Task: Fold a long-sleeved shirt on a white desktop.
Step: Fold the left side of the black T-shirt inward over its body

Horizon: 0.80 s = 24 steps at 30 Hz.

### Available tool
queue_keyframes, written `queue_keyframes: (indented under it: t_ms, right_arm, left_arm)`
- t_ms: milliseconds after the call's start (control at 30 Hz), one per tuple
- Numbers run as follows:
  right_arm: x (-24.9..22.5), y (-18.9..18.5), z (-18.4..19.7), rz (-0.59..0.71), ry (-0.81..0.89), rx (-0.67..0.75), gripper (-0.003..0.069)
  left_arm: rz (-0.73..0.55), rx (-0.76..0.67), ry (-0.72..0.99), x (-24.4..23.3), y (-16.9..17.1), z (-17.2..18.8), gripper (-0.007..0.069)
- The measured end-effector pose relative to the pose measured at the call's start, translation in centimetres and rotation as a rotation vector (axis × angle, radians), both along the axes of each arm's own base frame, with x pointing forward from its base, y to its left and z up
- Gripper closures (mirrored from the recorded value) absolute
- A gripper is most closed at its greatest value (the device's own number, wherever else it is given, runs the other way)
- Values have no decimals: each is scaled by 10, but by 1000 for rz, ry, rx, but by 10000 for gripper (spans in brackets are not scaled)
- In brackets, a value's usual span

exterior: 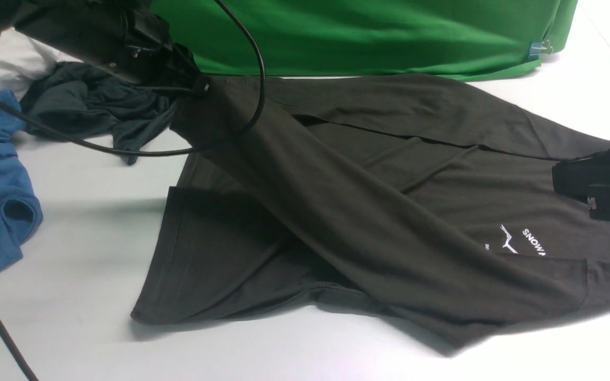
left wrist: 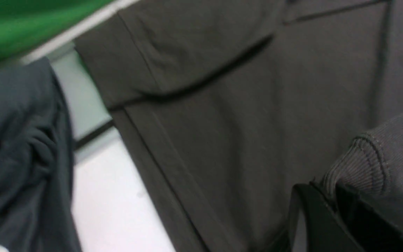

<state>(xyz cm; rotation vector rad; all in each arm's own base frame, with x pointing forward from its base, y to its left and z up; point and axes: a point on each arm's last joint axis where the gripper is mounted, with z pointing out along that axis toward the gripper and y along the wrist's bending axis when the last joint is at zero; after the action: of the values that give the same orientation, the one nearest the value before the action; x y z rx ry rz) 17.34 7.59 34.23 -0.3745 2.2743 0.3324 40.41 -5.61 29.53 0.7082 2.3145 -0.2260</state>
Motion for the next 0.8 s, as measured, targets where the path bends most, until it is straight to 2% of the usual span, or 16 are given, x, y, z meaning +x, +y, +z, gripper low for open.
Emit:
queue_keyframes:
  t_ms: [200,233,267,333,400,533,567,600,633,733,800]
  right_arm:
    - [0,0,0,0,-3,1,417]
    - [0,0,0,0,-3,1,417]
    - [0,0,0,0,-3,1,417]
    - [0,0,0,-1,-6,2,417]
    - [1,0,1,-2,-12,5,417]
    - [4,1,5,-9,-67,26,417]
    - [4,1,5,-9,-70,27,417]
    - [6,1,7,-12,-91,36,417]
    - [7,2,8,-14,-101,43,417]
    - [12,4,7,-27,-114,70,417]
    - [15,6,6,-29,-105,79,417]
  left_arm:
    - [60,-17,60,16,1,-31,573]
    - [124,-43,105,20,2,-44,562]
    - [133,-44,109,21,2,-45,558]
    - [256,-84,184,26,4,-62,512]
    - [291,-83,205,27,6,-67,478]
    - [409,-79,234,28,12,-70,275]
    - [410,-77,235,27,12,-70,265]
    - [424,-77,229,29,13,-68,179]
    - [428,-77,218,31,14,-66,126]
    - [436,-90,177,42,14,-57,-1]
    - [449,-112,163,49,14,-54,-35]
